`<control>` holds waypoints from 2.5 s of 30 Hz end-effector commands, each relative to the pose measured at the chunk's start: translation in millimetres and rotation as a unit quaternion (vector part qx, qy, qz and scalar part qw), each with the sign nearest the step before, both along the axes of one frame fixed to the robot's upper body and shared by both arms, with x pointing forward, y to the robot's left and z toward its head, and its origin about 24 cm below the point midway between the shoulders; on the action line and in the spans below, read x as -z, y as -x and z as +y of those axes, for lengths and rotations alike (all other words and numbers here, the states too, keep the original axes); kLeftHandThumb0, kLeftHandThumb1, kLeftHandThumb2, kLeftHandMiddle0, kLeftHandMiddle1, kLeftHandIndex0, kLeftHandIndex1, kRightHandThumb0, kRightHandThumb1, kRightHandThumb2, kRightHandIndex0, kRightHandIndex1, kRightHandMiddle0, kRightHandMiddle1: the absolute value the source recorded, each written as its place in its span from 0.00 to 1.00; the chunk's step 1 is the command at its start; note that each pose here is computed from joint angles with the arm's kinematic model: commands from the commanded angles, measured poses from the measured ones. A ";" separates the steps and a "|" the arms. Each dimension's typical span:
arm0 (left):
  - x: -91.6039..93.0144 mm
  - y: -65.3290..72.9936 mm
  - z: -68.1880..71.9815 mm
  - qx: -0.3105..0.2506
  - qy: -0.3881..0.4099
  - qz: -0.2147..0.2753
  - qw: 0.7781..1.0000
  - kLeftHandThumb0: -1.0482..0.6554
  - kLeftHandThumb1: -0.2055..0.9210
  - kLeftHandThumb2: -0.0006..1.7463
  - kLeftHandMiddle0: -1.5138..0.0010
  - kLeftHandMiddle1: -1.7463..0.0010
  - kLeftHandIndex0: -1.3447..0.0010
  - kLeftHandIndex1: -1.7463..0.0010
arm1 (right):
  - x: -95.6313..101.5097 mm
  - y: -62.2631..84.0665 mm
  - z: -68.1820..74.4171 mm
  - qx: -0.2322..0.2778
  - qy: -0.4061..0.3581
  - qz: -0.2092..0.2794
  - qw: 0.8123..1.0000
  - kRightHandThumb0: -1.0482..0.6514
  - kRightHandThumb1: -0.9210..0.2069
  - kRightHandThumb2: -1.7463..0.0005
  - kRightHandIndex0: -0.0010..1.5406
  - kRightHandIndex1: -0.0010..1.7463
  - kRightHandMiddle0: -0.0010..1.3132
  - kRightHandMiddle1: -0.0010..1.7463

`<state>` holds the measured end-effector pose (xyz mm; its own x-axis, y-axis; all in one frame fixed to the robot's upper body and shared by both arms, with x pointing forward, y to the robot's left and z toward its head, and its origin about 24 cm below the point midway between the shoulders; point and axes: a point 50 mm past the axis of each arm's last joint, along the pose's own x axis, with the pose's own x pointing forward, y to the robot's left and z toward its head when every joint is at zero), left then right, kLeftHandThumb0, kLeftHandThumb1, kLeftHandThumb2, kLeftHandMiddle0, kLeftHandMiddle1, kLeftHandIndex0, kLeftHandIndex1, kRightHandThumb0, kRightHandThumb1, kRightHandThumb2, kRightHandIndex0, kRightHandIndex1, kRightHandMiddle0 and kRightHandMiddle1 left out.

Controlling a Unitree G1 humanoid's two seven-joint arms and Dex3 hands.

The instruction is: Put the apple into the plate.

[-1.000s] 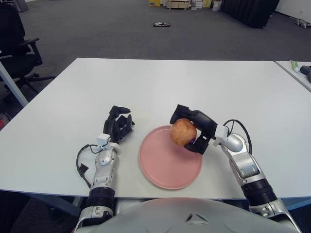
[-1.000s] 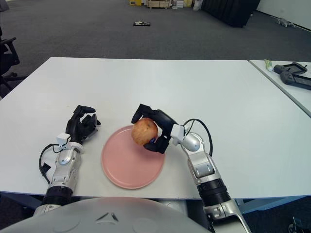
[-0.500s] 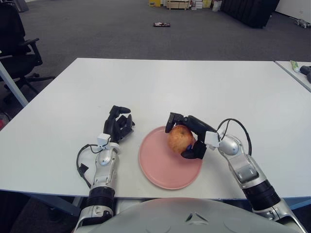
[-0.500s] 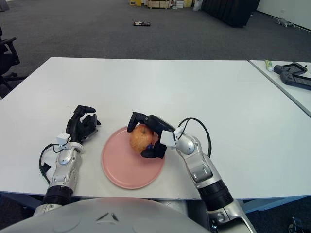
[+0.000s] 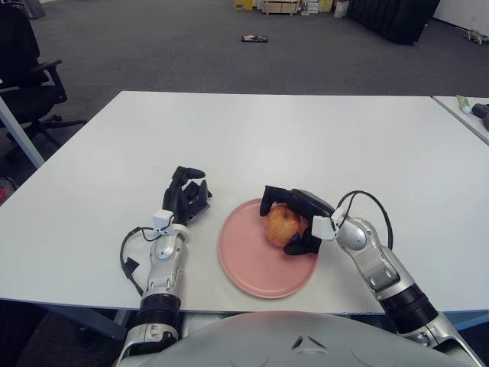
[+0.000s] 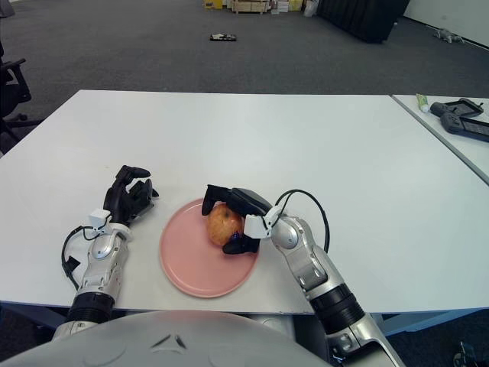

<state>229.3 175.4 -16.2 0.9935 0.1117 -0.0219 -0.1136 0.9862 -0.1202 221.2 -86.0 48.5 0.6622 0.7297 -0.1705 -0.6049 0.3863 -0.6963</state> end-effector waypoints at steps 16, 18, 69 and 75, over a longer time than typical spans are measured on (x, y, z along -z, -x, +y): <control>5.7 1.4 -0.3 -0.003 0.012 0.019 1.000 0.39 0.78 0.50 0.61 0.00 0.74 0.00 | 0.4 -1.0 -0.3 -0.006 0.102 -0.019 0.995 0.35 0.48 0.29 0.54 1.00 0.42 1.00; 5.7 1.4 -0.3 -0.003 0.012 0.018 1.000 0.39 0.78 0.50 0.61 0.00 0.74 0.00 | 0.1 -0.5 -0.7 -0.005 0.102 -0.025 0.995 0.36 0.43 0.33 0.43 1.00 0.39 1.00; 6.0 2.8 -0.3 0.004 -0.005 0.008 1.000 0.38 0.72 0.55 0.54 0.00 0.71 0.00 | -44.7 14.2 -28.6 -0.002 -0.169 0.018 0.986 0.01 0.10 0.90 0.00 0.00 0.00 0.00; 5.6 2.8 -0.4 0.004 -0.007 0.006 1.000 0.38 0.73 0.54 0.54 0.00 0.71 0.00 | -26.3 10.8 -38.3 0.033 -0.266 0.056 0.962 0.00 0.03 0.87 0.00 0.00 0.00 0.00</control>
<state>228.9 174.9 -16.1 0.9940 0.1091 -0.0005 -0.1085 0.9883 -0.1074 206.8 -116.2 87.8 0.6648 0.7365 0.1252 -0.6428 0.6493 -0.4064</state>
